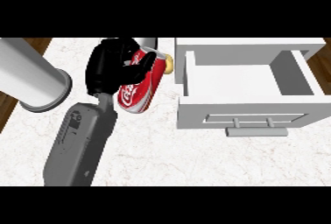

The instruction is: Pick up the can, place it into the drawer and close the drawer

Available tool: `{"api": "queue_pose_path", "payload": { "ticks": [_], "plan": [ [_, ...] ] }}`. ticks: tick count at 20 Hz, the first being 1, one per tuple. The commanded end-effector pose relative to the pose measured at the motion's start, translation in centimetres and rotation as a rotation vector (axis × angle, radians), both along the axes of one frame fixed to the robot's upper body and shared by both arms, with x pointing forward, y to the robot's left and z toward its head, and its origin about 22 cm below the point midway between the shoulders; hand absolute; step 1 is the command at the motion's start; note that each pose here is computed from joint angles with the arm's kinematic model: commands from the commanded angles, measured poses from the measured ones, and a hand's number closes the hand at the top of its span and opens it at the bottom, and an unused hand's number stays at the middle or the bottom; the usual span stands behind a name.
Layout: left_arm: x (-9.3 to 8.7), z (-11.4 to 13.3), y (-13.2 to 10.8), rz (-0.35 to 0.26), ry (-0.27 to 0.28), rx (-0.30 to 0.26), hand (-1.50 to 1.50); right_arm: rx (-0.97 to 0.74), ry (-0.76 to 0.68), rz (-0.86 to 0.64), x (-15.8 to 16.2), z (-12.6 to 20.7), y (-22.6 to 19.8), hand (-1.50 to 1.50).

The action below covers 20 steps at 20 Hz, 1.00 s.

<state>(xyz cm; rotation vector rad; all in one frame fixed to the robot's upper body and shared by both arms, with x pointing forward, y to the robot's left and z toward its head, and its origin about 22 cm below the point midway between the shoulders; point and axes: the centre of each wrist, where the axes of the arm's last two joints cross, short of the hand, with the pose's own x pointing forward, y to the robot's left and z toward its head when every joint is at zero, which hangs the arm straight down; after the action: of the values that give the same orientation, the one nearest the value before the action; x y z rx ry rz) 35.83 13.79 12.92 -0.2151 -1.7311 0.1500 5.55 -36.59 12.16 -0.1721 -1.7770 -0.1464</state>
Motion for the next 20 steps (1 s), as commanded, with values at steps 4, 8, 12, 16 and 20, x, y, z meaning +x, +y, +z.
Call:
{"api": "queue_pose_path", "payload": {
  "ticks": [4,8,12,16,20],
  "plan": [
    [1.5,3.6,-3.8,-0.011,-0.013,0.024,1.5,-0.004,0.0,-0.003,0.6,-0.6,0.9,-1.5],
    [2.2,6.8,-5.7,-0.024,-0.011,0.035,1.5,0.003,-0.01,0.026,1.4,0.0,-0.7,-1.5],
    [3.8,7.3,-8.0,-0.015,-0.003,0.033,1.5,0.007,-0.02,0.022,1.3,-0.2,1.3,-1.5],
    [3.5,7.2,-9.9,-0.014,-0.021,0.051,1.5,0.012,-0.008,0.027,0.8,-0.6,0.4,-1.5],
    [4.1,8.5,-10.8,-0.033,-0.002,0.052,1.5,0.001,-0.014,0.012,1.9,-1.1,0.6,-1.5]
  ]
}}
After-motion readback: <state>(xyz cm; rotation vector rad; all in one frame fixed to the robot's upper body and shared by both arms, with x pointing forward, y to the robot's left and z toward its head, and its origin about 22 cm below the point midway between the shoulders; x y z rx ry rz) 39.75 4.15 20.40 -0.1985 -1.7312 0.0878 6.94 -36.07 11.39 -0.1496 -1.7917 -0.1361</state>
